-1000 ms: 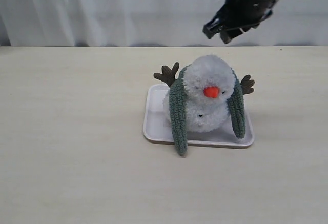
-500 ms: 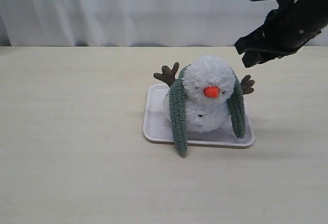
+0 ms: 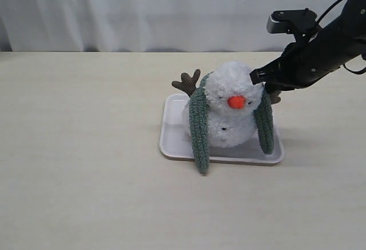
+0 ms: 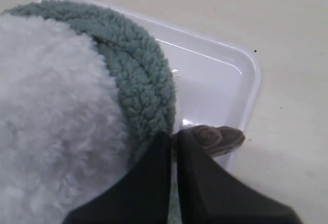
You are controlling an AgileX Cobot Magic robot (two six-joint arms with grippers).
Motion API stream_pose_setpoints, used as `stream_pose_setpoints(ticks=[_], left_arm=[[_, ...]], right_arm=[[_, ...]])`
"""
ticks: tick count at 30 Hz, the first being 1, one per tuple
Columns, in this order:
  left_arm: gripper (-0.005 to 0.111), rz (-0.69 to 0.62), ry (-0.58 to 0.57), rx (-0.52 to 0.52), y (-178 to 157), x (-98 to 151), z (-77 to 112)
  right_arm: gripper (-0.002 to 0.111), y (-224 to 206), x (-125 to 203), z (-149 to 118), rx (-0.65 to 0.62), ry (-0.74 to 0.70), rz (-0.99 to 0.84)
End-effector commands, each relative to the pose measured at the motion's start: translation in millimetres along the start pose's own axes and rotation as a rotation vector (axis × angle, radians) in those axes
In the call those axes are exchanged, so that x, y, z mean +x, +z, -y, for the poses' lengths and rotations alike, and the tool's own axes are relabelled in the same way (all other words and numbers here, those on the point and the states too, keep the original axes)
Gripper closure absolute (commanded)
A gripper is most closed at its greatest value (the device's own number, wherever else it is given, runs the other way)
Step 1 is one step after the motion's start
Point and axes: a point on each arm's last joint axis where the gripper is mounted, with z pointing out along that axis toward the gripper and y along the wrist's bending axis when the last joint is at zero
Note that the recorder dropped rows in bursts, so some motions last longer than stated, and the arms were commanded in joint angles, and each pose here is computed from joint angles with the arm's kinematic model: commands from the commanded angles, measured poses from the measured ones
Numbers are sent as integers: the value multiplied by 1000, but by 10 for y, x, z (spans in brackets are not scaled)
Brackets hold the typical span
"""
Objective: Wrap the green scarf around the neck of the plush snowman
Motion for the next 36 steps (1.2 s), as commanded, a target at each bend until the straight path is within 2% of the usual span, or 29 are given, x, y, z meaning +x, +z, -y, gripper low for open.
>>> stream_pose_setpoints(ticks=[1,11,26,36], left_arm=[[107,7,-3,7,1,2,4],[107,7,-3,7,1,2,4],[107,7,-3,7,1,2,4],[107,7,-3,7,1,2,4]], right_arm=[[104,29,0,5,-15,-7,11],[104,8,-65,-25,-46,-5,70],[104,299,60,-13,-81,30,-46],[103,-65,-55,-70,-85,-30,33]])
